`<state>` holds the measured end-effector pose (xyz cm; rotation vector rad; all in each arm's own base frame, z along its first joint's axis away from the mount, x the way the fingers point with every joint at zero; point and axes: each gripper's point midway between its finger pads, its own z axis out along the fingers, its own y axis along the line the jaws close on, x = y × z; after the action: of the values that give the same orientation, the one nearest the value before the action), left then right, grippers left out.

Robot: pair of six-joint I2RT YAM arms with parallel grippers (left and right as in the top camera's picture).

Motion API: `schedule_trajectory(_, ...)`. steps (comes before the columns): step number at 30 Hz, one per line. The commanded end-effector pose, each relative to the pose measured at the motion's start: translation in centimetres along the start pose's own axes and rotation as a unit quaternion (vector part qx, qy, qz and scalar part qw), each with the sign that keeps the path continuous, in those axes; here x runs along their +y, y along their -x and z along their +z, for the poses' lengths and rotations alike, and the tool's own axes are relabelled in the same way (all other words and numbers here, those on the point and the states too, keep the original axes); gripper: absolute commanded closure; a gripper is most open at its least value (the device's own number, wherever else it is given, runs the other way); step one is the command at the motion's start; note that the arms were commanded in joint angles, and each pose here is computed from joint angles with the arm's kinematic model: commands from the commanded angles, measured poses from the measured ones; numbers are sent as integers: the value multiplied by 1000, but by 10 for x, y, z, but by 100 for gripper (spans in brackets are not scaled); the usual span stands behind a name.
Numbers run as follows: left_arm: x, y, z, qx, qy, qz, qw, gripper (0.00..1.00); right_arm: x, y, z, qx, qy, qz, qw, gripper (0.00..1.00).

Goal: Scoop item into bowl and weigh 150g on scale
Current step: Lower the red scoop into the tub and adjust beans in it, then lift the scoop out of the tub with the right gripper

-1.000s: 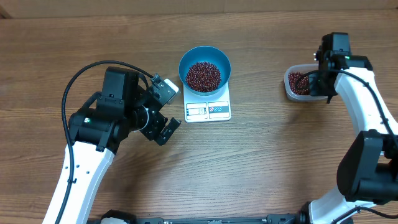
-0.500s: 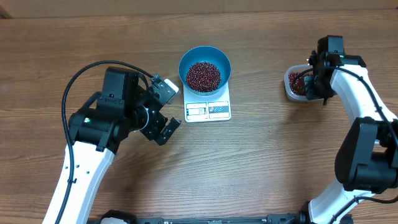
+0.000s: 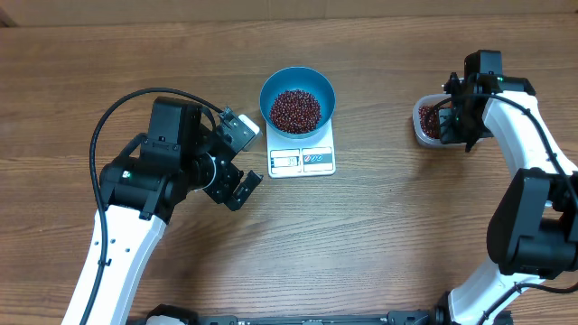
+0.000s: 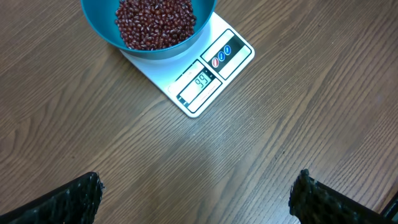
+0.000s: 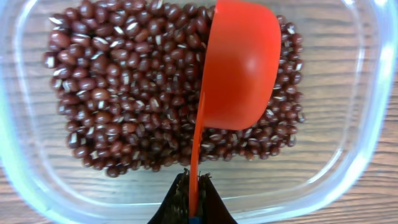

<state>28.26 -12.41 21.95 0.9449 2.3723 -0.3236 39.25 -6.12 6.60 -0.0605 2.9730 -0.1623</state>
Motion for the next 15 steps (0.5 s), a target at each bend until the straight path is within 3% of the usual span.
schedule_trajectory(1, 1, 8, -4, -9, 3, 4, 1000, 0, 23, -10, 8, 26, 60, -3, 998, 96)
schedule_trajectory(15, 1, 8, -4, -9, 3, 4, 1000, 0, 54, -9, 1, 20, 150, 15, 988, 96)
